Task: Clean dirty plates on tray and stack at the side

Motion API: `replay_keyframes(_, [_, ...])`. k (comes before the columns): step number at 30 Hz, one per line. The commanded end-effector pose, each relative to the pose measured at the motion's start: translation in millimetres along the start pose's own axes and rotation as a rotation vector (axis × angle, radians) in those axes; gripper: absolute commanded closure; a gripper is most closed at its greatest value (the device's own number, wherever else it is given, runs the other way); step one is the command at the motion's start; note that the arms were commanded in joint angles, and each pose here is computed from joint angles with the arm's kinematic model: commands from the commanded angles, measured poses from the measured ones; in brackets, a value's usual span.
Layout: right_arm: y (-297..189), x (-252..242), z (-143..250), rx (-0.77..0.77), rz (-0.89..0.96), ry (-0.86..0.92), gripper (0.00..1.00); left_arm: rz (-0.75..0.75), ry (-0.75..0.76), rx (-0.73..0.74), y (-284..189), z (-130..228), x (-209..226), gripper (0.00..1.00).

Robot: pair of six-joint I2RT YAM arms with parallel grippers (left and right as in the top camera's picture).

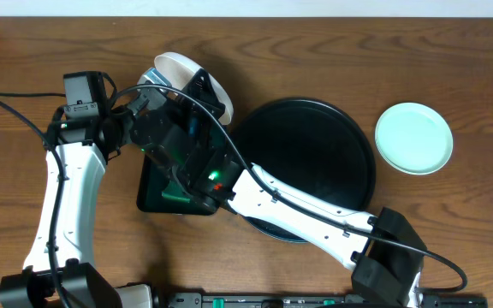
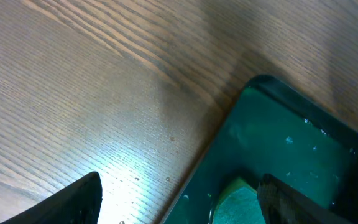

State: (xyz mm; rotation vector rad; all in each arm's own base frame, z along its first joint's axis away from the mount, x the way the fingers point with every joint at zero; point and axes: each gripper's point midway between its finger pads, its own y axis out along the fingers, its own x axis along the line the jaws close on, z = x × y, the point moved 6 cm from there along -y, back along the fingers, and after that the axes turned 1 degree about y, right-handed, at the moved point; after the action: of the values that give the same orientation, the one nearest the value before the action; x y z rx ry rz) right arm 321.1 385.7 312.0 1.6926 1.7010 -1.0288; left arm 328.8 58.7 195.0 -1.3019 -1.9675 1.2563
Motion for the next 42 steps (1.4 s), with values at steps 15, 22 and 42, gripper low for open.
replay_keyframes(15, [-6.2,-15.5,-4.1,0.001,0.028,0.056,0.99,-0.005,-0.014,-0.021,-4.4,-5.4,1.2,0.2])
replay_keyframes(22, [-5.8,-16.8,-2.9,0.011,0.039,0.029,0.99,-0.005,-0.014,-0.021,-4.6,-5.4,1.2,0.2])
replay_keyframes(42, [-4.6,-17.2,-3.8,0.003,0.034,0.078,0.99,-0.005,-0.014,-0.021,-4.4,-5.4,1.2,0.19])
